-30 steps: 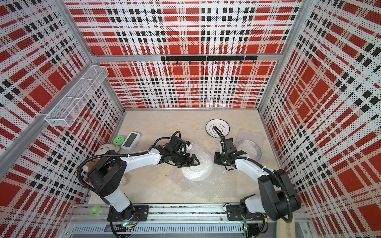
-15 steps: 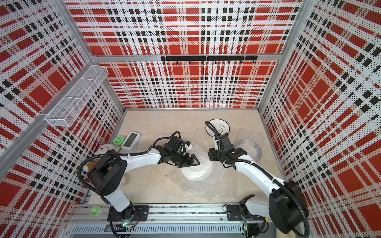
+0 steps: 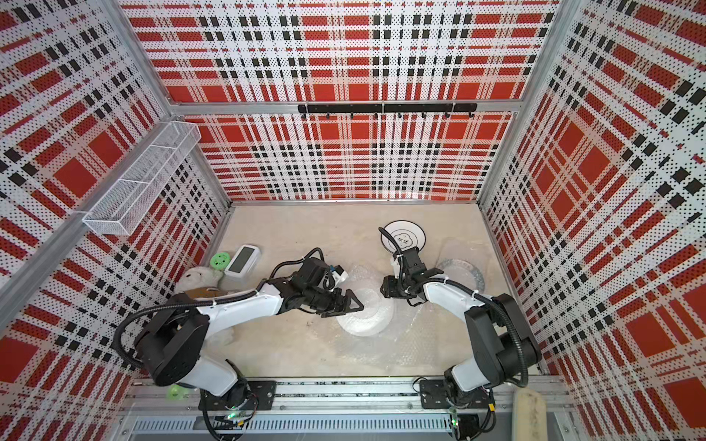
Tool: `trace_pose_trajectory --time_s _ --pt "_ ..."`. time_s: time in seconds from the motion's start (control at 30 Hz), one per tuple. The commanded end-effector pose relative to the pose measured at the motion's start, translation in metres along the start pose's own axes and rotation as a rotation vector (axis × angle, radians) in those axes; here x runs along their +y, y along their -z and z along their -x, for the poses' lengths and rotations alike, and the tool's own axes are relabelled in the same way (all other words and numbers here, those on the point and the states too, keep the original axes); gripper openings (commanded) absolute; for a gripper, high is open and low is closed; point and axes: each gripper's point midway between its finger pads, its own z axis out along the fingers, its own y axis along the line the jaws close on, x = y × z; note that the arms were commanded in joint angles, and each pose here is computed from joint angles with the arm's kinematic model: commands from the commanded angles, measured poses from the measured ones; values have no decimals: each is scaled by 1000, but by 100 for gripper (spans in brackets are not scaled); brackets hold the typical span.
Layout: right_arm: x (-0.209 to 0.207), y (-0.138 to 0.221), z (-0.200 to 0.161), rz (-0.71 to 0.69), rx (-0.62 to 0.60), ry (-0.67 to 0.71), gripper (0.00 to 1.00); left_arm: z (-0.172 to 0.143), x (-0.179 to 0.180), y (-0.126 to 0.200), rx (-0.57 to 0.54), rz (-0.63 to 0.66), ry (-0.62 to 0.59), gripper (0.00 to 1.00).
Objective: Unpack dinner plates from bubble wrap
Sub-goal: Unwrap the bubble wrap, then pick up the bubble wrap from the bubble wrap.
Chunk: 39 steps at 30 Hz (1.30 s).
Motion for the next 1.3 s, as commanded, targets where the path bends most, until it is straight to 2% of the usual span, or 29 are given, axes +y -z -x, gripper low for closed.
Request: trace_pose_trajectory --time_s 0.0,0.07,0.2,0.33,0.47,0.63,0.73,0.87,1.07,1.27 --pt "2 -2 26 50 -65 -32 62 -1 4 16 -33 0 43 93" --pt "-1 -8 30 61 -57 -51 67 -6 8 20 -36 -4 60 93" --pt "5 -6 40 86 -62 -57 70 -15 17 23 -34 -31 110 94" --pt "16 24 48 68 -137 -47 78 -22 26 22 -32 -37 143 94" --pt "40 46 36 87 -155 24 87 -22 36 17 -35 -41 176 93" --pt "50 32 6 138 -78 49 87 -16 29 8 -36 -89 160 92" --pt "45 17 -8 150 -38 32 86 -17 36 1 -25 -64 181 91" --pt "46 9 -13 181 -28 16 86 -18 49 -3 -31 -29 194 90" --pt "47 -1 -18 199 5 11 86 -12 46 -16 -37 -75 200 89" --pt "46 -5 -22 203 19 11 87 -10 53 -21 -55 -67 218 85"
